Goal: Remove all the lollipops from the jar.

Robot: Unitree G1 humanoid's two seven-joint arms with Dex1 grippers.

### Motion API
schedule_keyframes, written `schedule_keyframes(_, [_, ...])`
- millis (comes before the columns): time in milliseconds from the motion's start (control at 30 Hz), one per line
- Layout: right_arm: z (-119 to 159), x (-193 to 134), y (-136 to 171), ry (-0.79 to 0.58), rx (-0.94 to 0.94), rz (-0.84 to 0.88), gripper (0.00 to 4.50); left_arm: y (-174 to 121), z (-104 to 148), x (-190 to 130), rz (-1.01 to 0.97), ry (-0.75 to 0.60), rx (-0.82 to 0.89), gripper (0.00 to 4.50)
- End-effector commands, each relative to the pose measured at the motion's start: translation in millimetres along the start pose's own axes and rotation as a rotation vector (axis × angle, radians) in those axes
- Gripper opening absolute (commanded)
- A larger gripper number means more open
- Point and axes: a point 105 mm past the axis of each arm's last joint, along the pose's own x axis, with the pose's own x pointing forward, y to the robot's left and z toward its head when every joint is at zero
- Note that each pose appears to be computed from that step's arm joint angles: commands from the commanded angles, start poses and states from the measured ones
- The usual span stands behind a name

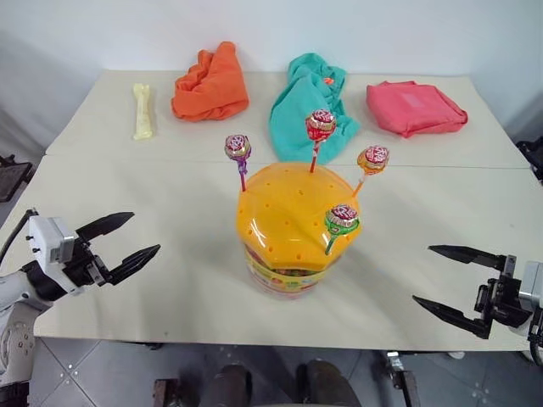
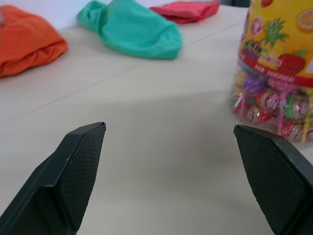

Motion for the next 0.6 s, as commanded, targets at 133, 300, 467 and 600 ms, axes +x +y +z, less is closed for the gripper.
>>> schedule_keyframes(133, [13, -4, -1, -0.092, 0.003, -0.047, 4.5, 9, -9, -9, -0.021, 0.091, -0.045, 4.46])
schedule_keyframes(300, [51, -8, -10, -0.291, 0.024, -0.16, 4.5, 35, -8, -30, 0.035, -0.022, -0.222, 4.46])
schedule_keyframes(467, [86, -4, -1, -0.392, 0.045, -0.165, 4.5, 33, 36, -8, -0.143, -0.154, -0.248, 4.46])
schedule_keyframes(600, [103, 5, 14, -0.42, 0.048, -0.098, 4.5, 19, 79, 19, -0.349, -0.232, -0.202, 4.46])
